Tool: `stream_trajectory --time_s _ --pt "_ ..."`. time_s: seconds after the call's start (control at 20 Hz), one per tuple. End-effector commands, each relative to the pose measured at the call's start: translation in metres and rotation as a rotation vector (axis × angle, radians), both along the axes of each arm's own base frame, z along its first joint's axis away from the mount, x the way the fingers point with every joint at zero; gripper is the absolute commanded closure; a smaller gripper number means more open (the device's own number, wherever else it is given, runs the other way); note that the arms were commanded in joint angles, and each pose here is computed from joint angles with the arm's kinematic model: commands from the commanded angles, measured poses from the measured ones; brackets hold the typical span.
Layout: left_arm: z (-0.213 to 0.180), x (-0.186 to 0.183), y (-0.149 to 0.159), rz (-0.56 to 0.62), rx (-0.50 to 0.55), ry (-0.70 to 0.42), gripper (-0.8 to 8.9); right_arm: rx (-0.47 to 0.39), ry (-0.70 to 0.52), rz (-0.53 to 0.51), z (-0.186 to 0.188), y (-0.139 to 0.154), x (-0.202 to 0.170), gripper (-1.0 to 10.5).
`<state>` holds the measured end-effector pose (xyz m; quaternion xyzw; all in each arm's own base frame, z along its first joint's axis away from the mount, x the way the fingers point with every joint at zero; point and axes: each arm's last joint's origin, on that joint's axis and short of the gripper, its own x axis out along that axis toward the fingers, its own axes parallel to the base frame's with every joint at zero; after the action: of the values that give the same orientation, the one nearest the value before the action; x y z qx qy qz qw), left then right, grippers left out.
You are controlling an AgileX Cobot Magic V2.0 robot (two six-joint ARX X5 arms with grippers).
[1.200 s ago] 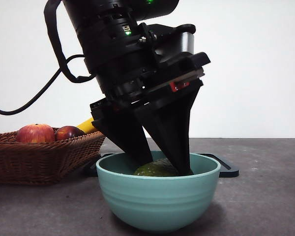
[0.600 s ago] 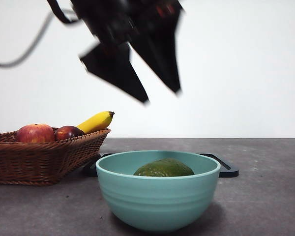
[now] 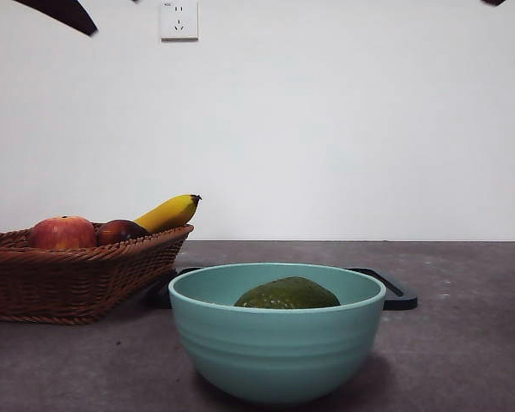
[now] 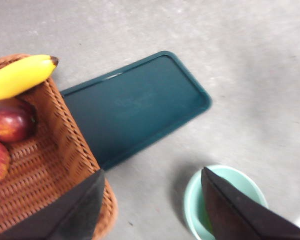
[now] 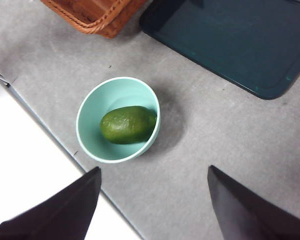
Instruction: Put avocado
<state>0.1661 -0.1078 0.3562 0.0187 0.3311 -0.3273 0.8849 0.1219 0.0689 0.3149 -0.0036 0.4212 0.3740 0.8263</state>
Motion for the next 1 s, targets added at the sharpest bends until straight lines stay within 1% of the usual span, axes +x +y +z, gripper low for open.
stream_trajectory --time_s 0.05,0.15,0.3,0.4,0.5,0.65,0.9,1.0 --pt "-0.004 -0.01 0.007 -0.064 -0.019 0.013 5.02 0.008 -0.009 0.004 0.003 0.004 0.008 6.1" --pt "-0.014 -0.021 0.013 -0.12 -0.026 0.059 5.02 0.0 0.012 0.005 -0.001 0.008 0.015 6.1" --pt "-0.038 -0.035 0.017 -0.213 -0.034 0.166 5.02 -0.007 0.045 0.008 -0.008 0.016 0.028 6.1" --pt "-0.049 -0.04 0.019 -0.248 -0.016 0.234 5.02 -0.013 0.06 0.02 -0.013 0.023 0.036 6.1" --pt "-0.053 -0.043 0.021 -0.262 0.011 0.272 5.02 -0.019 0.078 0.035 -0.019 0.031 0.044 6.1" --pt "-0.054 -0.045 0.021 -0.287 0.002 0.283 5.02 -0.041 0.119 0.073 -0.031 0.047 0.055 6.1" --pt "-0.054 -0.045 0.021 -0.289 0.003 0.281 5.02 -0.08 0.161 0.127 -0.058 0.075 0.075 6.1" --pt "-0.054 -0.045 0.021 -0.289 0.003 0.281 5.02 -0.116 0.172 0.131 -0.072 0.086 0.083 6.1"
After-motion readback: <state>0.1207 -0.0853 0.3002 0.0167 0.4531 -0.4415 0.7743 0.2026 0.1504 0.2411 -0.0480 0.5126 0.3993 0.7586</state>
